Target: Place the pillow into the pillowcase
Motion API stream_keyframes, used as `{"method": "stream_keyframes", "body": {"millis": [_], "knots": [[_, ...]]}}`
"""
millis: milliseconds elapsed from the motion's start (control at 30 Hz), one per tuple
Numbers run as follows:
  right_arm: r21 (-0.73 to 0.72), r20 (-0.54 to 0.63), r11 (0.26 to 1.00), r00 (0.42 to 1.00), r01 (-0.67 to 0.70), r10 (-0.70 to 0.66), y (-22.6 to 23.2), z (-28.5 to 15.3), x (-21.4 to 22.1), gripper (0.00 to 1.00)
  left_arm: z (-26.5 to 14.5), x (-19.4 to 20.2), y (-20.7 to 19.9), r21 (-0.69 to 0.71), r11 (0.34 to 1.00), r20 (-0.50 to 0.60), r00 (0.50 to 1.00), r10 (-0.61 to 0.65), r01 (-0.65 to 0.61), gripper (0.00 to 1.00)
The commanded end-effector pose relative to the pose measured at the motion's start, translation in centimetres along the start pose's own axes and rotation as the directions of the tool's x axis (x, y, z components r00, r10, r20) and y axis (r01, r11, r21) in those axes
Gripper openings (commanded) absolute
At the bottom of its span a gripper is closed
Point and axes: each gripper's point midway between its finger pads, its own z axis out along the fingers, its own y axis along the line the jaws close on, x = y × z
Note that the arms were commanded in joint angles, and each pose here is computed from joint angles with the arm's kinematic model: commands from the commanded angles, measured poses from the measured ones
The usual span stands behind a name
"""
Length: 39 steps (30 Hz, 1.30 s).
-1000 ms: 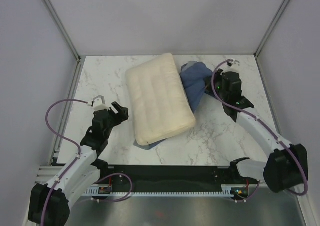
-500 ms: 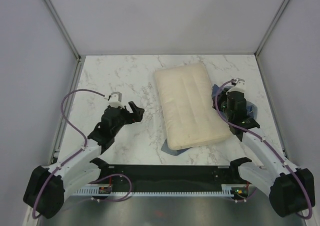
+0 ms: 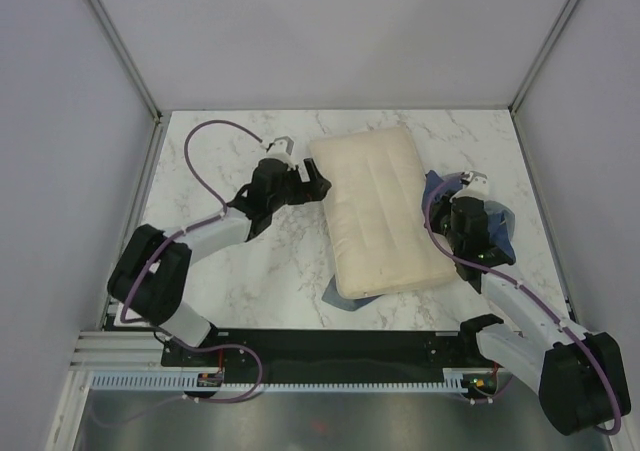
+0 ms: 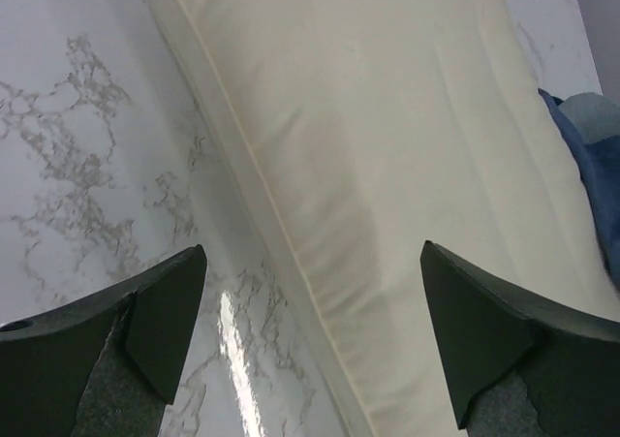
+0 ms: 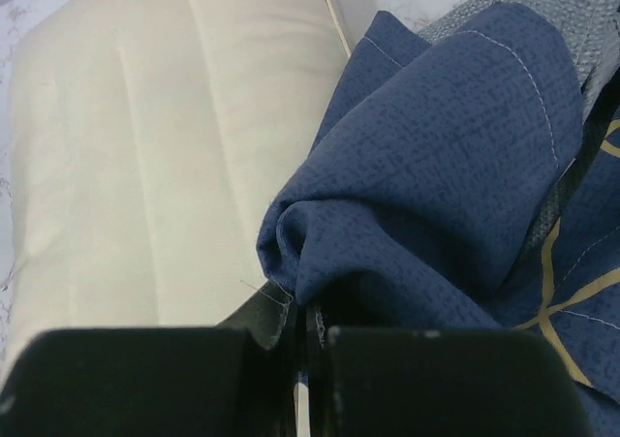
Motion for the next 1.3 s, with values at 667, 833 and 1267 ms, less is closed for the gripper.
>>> {"method": "stream_keyframes", "body": {"millis": [667,833,1267], "knots": [[0.031,0.08,0.999,0.997,-0.014,0.012,-0.6,-0.3,-1.4,0.0,8.9,-2.9,2.3,-0.106,0.929,-0.198,0.908,-0.368,0.354,0.02],[0.044,0.092,0.999,0.995,-0.029,0.024,-0.8,-0.4,-1.6,0.0,-2.0,-10.6,11.5,-0.219,0.819,0.21,0.846,-0.491,0.53,0.02],[0.157,0.108,0.986,0.993,-0.063,0.046,-2.9,-0.6,-1.5,0.0,-21.2,-5.8,20.0,-0.325,0.613,0.772,0.577,-0.268,0.72,0.02]]}}
